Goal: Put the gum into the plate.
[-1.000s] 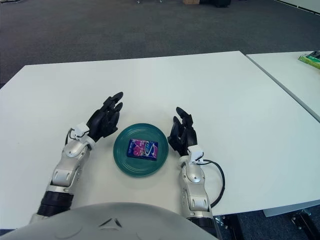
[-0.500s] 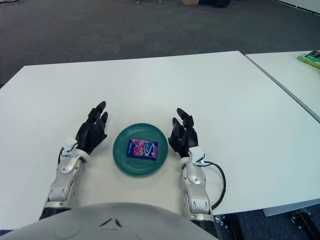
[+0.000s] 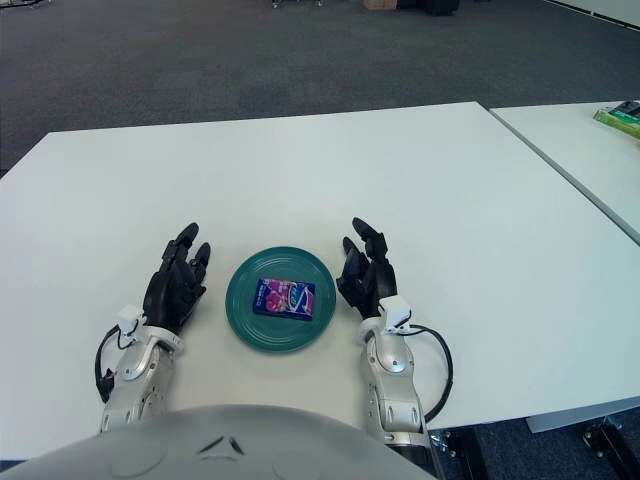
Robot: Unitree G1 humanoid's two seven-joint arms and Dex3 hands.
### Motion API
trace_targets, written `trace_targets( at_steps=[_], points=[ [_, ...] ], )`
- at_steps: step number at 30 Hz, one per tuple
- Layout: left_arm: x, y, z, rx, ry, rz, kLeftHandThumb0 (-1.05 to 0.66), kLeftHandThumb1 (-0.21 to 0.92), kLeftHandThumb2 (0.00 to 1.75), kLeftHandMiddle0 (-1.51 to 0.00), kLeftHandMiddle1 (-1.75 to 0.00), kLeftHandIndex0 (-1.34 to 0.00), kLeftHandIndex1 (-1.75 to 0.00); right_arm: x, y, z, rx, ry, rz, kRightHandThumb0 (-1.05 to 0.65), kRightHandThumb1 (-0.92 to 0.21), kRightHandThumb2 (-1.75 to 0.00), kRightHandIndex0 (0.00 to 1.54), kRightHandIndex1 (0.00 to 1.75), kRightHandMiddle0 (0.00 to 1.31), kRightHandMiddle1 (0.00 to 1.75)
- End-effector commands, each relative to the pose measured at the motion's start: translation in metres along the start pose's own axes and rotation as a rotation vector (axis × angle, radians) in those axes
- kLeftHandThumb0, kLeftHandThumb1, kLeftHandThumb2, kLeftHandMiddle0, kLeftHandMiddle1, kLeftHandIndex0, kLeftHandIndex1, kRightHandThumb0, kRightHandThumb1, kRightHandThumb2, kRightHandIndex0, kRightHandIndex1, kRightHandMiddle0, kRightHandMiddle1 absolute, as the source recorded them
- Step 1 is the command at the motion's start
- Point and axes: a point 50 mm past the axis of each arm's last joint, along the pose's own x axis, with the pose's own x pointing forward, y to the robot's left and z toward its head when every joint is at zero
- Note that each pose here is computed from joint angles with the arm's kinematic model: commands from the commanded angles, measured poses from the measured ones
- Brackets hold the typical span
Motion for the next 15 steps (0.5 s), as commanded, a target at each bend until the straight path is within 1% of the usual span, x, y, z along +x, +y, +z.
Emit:
trace_targets(
  at_steps=[1,7,11,15],
  points=[
    [-0.0054,0.0003,-0.0163,-0.051,0.065,0.040,-1.02,0.92,1.01,-0.27,-0.01,0.00,-0.54,-0.0052,-0.0049,-0.0136,0.002,0.085,-0.013,-0.77,-0.92,-0.91,0.42,0.01,0.06,0.64],
    [-0.0058,0.0006,-0.0202,-0.072,0.064,0.028,-1.04,0.92,1.00,-0.29,-0.01,0.00,-0.56,-0.0059,-0.0045,-0.0140,-0.007,0.083,-0.005,-0.76,-0.92,-0.91,0.43,0.01,0.06,0.64],
    [-0.0070,-0.0028,-0.0212,-0.084,0.067,0.011,-1.05,0.92,0.99,-0.29,-0.01,0.00,-0.57,-0.0063,-0.0052,-0.0148,-0.020,0.080,0.007,-0.76,-0.92,-0.92,0.43,0.01,0.05,0.64],
    [-0.0105,-0.0065,-0.0209,-0.062,0.079,-0.011,-1.03,0.92,0.97,-0.28,0.00,0.00,-0.54,-0.0067,-0.0058,-0.0154,-0.037,0.081,0.028,-0.75,-0.92,-0.93,0.42,0.00,0.04,0.63]
  ],
)
